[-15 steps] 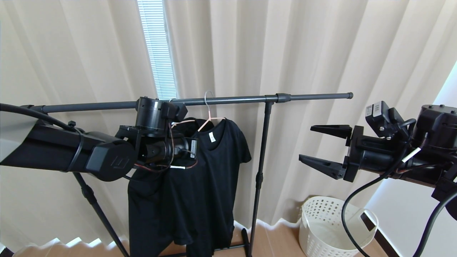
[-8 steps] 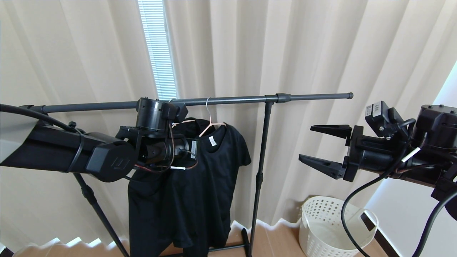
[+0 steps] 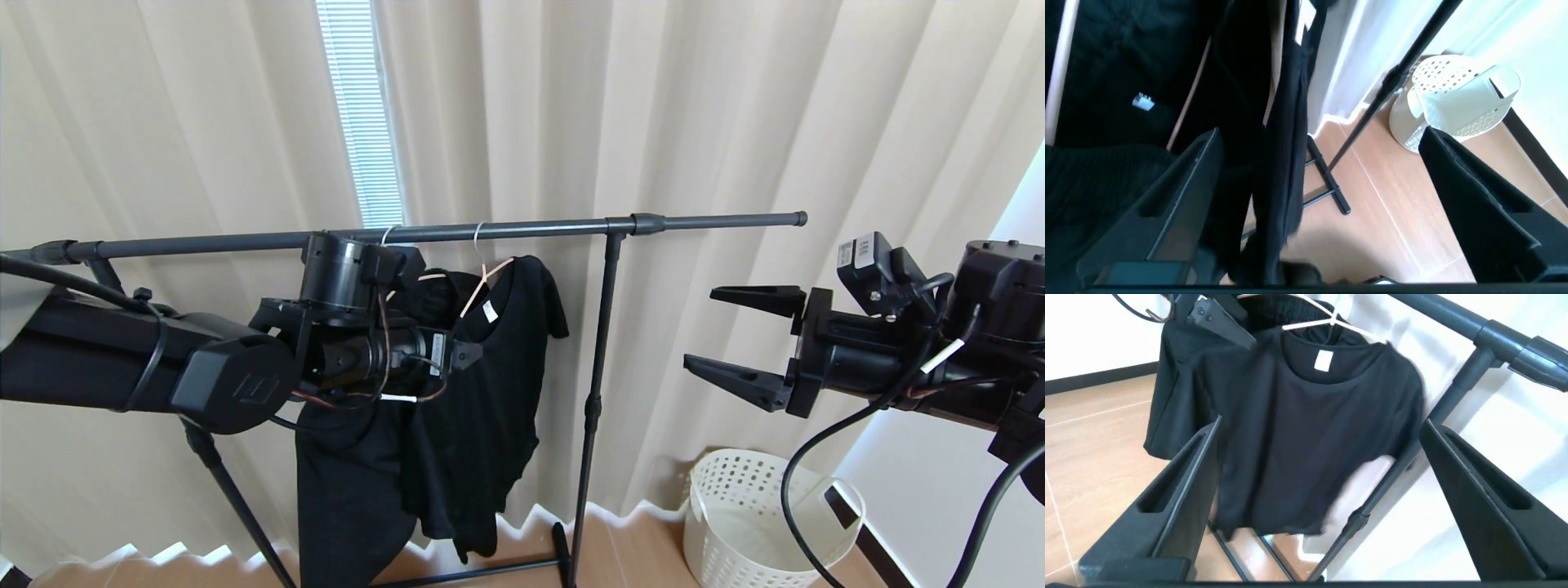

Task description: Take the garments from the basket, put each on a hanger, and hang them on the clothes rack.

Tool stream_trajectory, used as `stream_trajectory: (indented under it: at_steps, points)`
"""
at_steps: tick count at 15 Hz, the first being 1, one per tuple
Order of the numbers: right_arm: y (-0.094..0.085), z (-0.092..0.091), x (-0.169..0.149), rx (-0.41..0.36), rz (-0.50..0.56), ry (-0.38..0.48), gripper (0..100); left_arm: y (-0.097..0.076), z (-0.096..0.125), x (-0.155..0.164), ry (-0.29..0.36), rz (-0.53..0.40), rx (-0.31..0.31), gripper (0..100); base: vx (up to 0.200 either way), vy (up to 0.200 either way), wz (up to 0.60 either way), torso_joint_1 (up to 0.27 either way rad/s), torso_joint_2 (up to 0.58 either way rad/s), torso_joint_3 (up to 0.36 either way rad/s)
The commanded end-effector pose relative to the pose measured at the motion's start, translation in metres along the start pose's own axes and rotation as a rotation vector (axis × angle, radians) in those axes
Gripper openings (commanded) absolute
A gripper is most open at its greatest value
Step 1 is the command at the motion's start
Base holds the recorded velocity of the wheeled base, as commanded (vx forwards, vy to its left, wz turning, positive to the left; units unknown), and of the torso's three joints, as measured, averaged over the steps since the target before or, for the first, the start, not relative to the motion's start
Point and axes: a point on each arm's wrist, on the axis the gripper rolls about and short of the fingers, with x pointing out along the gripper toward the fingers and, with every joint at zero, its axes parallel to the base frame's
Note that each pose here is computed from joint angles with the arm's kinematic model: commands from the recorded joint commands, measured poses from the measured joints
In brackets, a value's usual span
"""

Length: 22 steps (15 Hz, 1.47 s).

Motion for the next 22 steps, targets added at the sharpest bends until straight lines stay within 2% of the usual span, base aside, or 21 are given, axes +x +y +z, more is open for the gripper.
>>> stream_trajectory:
  at_steps: [1, 2, 3, 5, 6, 8, 10, 11, 12, 13, 16, 18, 19, 20, 21, 22]
  points:
    - [0.007, 0.008, -0.008, -0.036, -0.005, -0.037, 100, -0.002, 0.002, -0.038, -0.069, -0.017, 0.002, 100, 0.000, 0.000, 0.00, 0.000, 0.00, 0.000]
    - [0.013, 0.011, -0.013, -0.057, -0.009, -0.056, 100, -0.001, -0.002, -0.052, -0.101, -0.020, 0.002, 100, 0.000, 0.000, 0.00, 0.000, 0.00, 0.000]
    - [0.023, 0.027, -0.029, -0.121, -0.091, -0.119, 100, 0.002, -0.012, -0.081, -0.147, -0.023, 0.001, 100, 0.000, 0.000, 0.00, 0.000, 0.00, 0.000]
    - [0.029, 0.034, -0.039, -0.137, -0.135, -0.136, 100, 0.004, -0.022, -0.096, -0.152, -0.022, 0.000, 100, 0.000, 0.000, 0.00, 0.000, 0.00, 0.000]
    - [0.046, 0.037, -0.060, -0.139, -0.157, -0.147, 100, 0.007, -0.041, -0.121, -0.152, -0.022, -0.003, 100, 0.000, 0.000, 0.00, 0.000, 0.00, 0.000]
    - [0.074, 0.028, -0.088, -0.101, -0.177, -0.099, 100, 0.010, -0.062, -0.146, -0.156, -0.029, -0.005, 100, 0.000, 0.000, 0.00, 0.000, 0.00, 0.000]
    - [0.098, 0.015, -0.110, -0.028, -0.204, -0.034, 100, 0.013, -0.082, -0.161, -0.143, -0.031, -0.003, 100, 0.000, 0.000, 0.00, 0.000, 0.00, 0.000]
    - [0.104, 0.012, -0.116, 0.008, -0.213, -0.022, 100, 0.013, -0.087, -0.164, -0.140, -0.029, -0.003, 100, 0.000, 0.000, 0.00, 0.000, 0.00, 0.000]
    - [0.115, 0.003, -0.128, 0.082, -0.239, -0.023, 100, 0.015, -0.096, -0.172, -0.140, -0.030, -0.004, 100, 0.000, 0.000, 0.00, 0.000, 0.00, 0.000]
    - [0.121, -0.001, -0.135, 0.103, -0.252, -0.032, 100, 0.015, -0.100, -0.175, -0.145, -0.029, -0.004, 100, 0.000, 0.000, 0.00, 0.000, 0.00, 0.000]
    - [0.135, -0.020, -0.148, 0.126, -0.299, -0.016, 100, 0.017, -0.114, -0.186, -0.167, -0.035, -0.009, 100, 0.000, 0.000, 0.00, 0.000, 0.00, 0.000]
    - [0.152, -0.042, -0.163, 0.131, -0.368, -0.008, 100, 0.019, -0.134, -0.197, -0.166, -0.036, -0.010, 100, 0.000, 0.000, 0.00, 0.000, 0.00, 0.000]
    - [0.155, -0.042, -0.168, 0.115, -0.416, -0.023, 100, 0.020, -0.143, -0.202, -0.166, -0.036, -0.010, 100, 0.000, 0.000, 0.00, 0.000, 0.00, 0.000]
    - [0.163, -0.047, -0.174, 0.134, -0.458, -0.006, 100, 0.022, -0.153, -0.207, -0.167, -0.037, -0.010, 100, 0.000, 0.000, 0.00, 0.000, 0.00, 0.000]
    - [0.171, -0.051, -0.179, 0.130, -0.471, -0.008, 100, 0.023, -0.161, -0.210, -0.167, -0.037, -0.010, 100, 0.000, 0.000, 0.00, 0.000, 0.00, 0.000]
    - [0.171, -0.051, -0.179, 0.130, -0.471, -0.008, 100, 0.023, -0.161, -0.210, -0.167, -0.037, -0.010, 100, 0.000, 0.000, 0.00, 0.000, 0.00, 0.000]
